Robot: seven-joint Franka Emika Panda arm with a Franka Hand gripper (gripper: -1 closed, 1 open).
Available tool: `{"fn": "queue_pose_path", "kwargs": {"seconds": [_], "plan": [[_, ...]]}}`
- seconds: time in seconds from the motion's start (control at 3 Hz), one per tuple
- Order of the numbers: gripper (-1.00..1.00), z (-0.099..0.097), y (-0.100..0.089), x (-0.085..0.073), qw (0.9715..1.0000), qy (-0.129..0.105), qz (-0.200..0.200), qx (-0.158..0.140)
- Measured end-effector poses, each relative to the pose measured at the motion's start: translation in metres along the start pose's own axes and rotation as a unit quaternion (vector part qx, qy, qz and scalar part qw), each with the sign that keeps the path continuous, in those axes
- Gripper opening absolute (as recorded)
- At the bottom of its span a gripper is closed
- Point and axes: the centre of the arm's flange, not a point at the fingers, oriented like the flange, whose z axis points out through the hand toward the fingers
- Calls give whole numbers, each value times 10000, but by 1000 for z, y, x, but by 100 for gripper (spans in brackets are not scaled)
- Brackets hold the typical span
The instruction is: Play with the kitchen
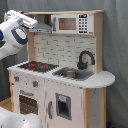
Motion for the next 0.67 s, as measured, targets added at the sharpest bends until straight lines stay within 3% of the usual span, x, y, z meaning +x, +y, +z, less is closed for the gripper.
{"fn": "queue_pose_path", "kwargs": {"seconds": [0.67], "plan": [[100, 1, -13, 18, 9988, -364, 315, -122]]}}
